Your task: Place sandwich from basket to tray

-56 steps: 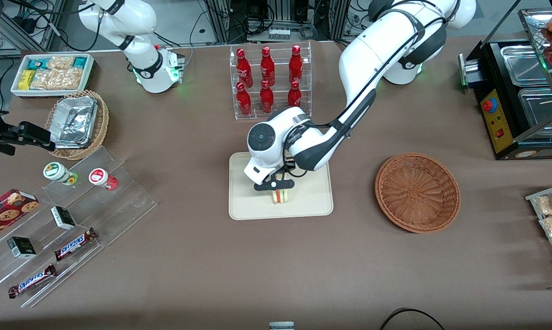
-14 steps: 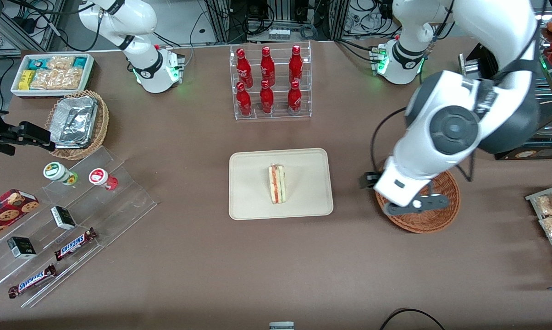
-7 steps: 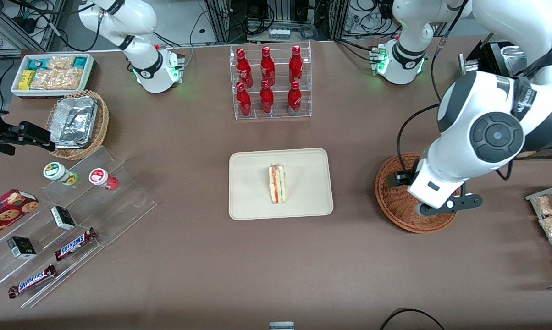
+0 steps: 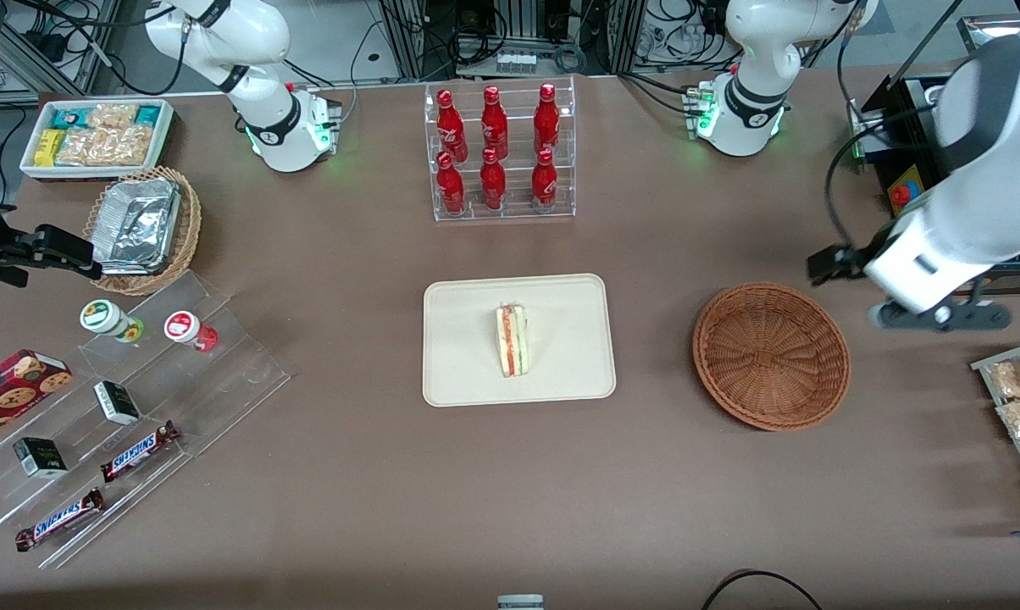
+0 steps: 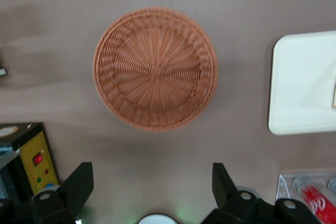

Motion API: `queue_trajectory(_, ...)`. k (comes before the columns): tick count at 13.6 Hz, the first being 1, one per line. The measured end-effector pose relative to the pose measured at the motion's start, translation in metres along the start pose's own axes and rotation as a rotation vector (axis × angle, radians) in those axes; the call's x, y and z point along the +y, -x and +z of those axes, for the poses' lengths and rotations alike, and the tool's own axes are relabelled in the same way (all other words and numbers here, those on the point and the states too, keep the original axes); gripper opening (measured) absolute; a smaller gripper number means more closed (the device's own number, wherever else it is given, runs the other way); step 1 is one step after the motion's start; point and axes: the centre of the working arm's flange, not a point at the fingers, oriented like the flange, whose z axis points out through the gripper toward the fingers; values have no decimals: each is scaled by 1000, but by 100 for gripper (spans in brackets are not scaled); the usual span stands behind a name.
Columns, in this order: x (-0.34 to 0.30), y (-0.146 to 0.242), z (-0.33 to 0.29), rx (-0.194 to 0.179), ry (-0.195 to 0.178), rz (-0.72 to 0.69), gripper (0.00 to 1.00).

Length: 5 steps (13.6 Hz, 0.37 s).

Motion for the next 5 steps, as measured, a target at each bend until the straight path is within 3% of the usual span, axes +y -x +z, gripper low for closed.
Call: queue_trajectory(5, -14, 40, -30, -23, -1, -9, 100)
